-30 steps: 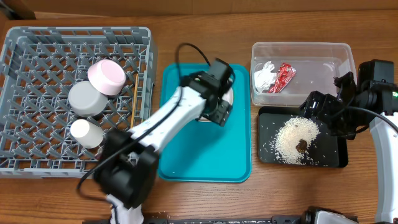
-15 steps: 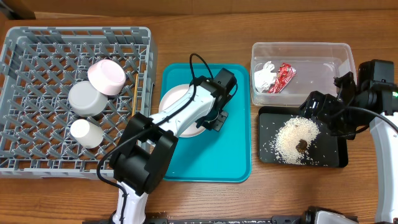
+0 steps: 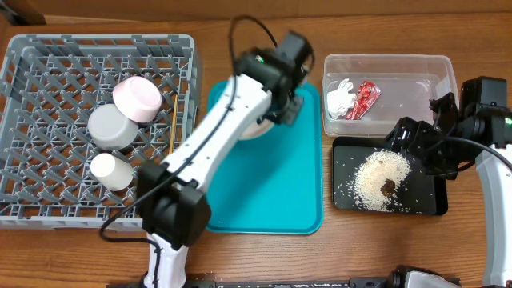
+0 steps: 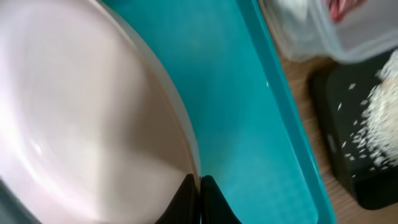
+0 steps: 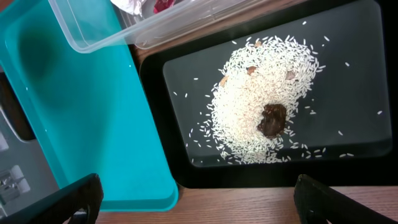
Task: Sort waste into correct bins and load items into the dishwasher
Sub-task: 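Carry the white plate with the left gripper and stand it in the rack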
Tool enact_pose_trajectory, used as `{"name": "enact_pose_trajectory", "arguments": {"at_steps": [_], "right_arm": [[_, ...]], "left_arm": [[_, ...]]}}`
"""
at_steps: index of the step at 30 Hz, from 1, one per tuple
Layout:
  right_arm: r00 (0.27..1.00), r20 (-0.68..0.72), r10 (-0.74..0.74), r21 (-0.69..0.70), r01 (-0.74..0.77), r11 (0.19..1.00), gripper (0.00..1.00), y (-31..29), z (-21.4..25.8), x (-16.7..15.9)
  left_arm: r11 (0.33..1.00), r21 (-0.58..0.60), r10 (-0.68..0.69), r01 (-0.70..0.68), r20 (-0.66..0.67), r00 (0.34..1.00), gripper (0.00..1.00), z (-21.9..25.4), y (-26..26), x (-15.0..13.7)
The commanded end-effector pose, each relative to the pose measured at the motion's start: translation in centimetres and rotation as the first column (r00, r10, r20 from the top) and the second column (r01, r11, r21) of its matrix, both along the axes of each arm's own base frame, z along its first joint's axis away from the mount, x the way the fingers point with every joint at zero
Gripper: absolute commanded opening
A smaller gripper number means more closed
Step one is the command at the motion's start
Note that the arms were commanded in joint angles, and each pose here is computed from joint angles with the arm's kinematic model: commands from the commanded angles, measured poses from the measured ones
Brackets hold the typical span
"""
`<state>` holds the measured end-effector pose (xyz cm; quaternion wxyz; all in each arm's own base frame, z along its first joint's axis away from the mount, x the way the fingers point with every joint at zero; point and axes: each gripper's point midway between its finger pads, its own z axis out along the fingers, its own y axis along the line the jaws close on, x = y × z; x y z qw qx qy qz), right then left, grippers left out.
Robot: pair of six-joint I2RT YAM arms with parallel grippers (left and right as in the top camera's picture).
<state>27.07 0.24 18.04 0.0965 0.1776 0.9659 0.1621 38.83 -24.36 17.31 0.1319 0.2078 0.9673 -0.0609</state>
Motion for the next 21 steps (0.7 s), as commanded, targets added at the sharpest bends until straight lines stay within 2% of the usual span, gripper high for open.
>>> {"name": "enact_pose_trajectory", "arguments": {"at_steps": [1,6,10,13,16,21], "right_arm": [[1.000,0.031,0.002,-0.006,-0.001,1.000,1.00,-0.1,0.8,0.4],[1.000,0.031,0.002,-0.006,-0.001,1.000,1.00,-0.1,0.8,0.4],[1.000,0.029,0.001,-0.006,-0.001,1.000,1.00,-0.1,0.8,0.3],[1.000,0.029,0.001,-0.006,-0.001,1.000,1.00,-0.1,0.8,0.3],[1.000,0.028,0.001,-0.005,-0.001,1.000,1.00,-0.1,0.8,0.3],[1.000,0.028,0.001,-0.006,-0.001,1.000,1.00,-0.1,0.8,0.3]], "left_arm": [[0.989,-0.131,0.079,-0.068,0.081,0.994,0.04,6.1,3.0,1.4],[0.945,-0.328,0.003,0.004,0.023,1.000,0.04,7.9,5.7,1.6],[0.869,-0.493,-0.041,0.037,0.001,0.999,0.04,9.0,8.7,1.9],[0.819,-0.573,-0.037,0.029,-0.003,0.999,0.04,9.3,10.8,2.4],[0.784,-0.620,-0.041,0.026,-0.009,0.999,0.04,9.1,12.5,2.5],[0.776,-0.629,-0.002,-0.047,-0.078,0.997,0.04,6.9,14.9,2.8]]}}
